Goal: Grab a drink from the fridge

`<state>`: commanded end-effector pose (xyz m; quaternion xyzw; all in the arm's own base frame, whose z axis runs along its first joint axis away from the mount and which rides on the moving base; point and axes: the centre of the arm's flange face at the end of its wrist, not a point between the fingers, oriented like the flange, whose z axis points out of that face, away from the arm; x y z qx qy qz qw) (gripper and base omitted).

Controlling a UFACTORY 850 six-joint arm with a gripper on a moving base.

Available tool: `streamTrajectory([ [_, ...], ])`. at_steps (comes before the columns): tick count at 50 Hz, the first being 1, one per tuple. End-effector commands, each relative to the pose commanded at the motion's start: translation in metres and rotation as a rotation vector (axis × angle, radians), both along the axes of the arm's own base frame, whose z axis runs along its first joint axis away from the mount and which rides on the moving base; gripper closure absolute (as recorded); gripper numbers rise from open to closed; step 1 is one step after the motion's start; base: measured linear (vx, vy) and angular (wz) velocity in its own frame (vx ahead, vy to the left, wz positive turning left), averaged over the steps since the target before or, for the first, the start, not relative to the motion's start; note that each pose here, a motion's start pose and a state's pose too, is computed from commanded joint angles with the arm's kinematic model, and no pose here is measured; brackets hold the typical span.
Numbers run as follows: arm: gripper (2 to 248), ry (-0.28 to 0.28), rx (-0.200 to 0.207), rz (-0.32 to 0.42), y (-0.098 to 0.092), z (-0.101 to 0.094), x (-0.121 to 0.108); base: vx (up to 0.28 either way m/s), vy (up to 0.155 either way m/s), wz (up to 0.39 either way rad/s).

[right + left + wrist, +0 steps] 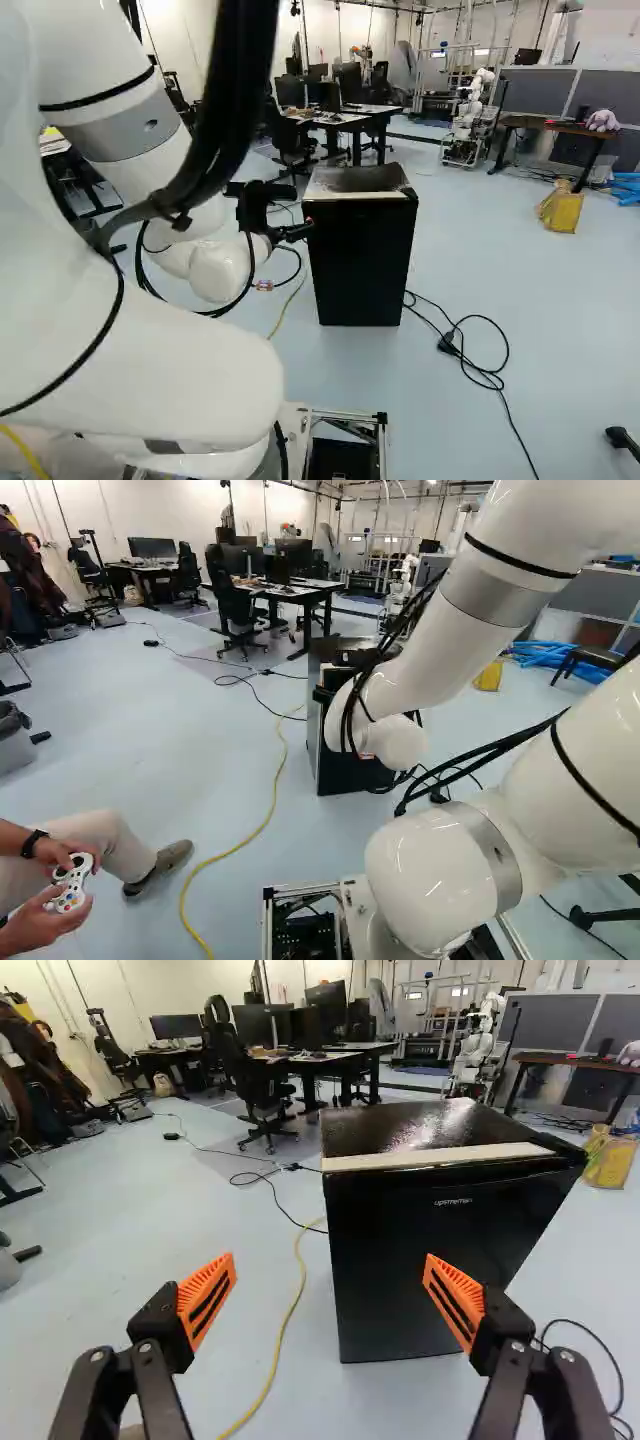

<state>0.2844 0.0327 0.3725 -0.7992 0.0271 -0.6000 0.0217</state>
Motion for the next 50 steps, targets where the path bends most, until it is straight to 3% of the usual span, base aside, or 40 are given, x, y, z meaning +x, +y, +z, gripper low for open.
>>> streamTrajectory([
  [15, 3, 0.006, 0.015, -0.007, 0.011, 0.000, 0.011, 0.000, 0.000, 0.000],
  [50, 3, 0.106, 0.000, 0.052, 0.050, -0.029, 0.048, 0.000, 0.000, 0.000],
])
